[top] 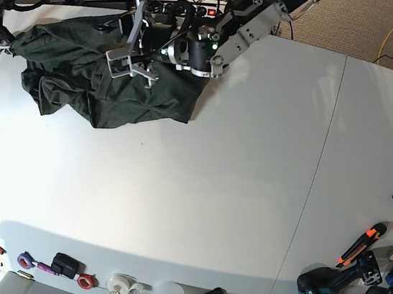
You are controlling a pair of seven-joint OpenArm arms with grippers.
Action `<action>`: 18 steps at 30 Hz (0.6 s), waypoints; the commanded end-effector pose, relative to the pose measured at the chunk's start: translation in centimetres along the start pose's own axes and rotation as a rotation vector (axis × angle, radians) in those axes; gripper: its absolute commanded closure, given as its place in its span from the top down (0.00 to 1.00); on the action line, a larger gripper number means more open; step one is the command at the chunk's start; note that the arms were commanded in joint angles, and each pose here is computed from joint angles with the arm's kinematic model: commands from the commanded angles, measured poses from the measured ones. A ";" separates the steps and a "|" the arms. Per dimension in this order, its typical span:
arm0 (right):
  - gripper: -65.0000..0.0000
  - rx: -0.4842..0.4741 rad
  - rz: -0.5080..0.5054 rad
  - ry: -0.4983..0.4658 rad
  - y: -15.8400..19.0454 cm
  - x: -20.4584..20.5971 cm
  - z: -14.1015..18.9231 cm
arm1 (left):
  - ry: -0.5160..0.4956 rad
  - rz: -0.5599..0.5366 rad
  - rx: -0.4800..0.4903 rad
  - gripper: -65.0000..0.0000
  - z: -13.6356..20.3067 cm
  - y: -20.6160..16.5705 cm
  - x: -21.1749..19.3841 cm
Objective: Layout the t-shirt on the table in an organized manner, then fold the t-shirt properly
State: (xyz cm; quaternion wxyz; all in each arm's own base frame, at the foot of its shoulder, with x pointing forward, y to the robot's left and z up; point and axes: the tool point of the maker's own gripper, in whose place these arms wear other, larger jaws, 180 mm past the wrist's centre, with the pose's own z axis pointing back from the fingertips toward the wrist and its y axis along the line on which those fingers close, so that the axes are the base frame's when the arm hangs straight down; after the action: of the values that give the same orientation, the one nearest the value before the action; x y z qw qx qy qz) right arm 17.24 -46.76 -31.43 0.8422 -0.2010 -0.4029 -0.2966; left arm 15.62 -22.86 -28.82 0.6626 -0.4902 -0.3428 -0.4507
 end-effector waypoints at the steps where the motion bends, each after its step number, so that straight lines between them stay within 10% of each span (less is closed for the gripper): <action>1: 0.45 0.003 0.019 -0.072 -0.2 2.3 0.3 | -0.066 -0.021 -0.017 0.43 0.0 -0.2 2.4; 10: 0.57 0.087 0.243 -0.176 -0.6 9.1 1.2 | 0.010 -0.053 0.025 0.43 0.2 1.3 2.0; 18: 0.57 0.214 -0.044 0.005 -3.1 7.3 -3.8 | 0.009 -0.053 0.025 0.43 0.2 1.3 2.0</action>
State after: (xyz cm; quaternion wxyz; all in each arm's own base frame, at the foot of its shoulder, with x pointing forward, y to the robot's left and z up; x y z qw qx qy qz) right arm 20.12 -52.51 -30.36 0.8660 -0.0778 -0.4035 -0.2848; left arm 17.27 -22.28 -29.34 0.6763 -0.4533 -0.3377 -0.4722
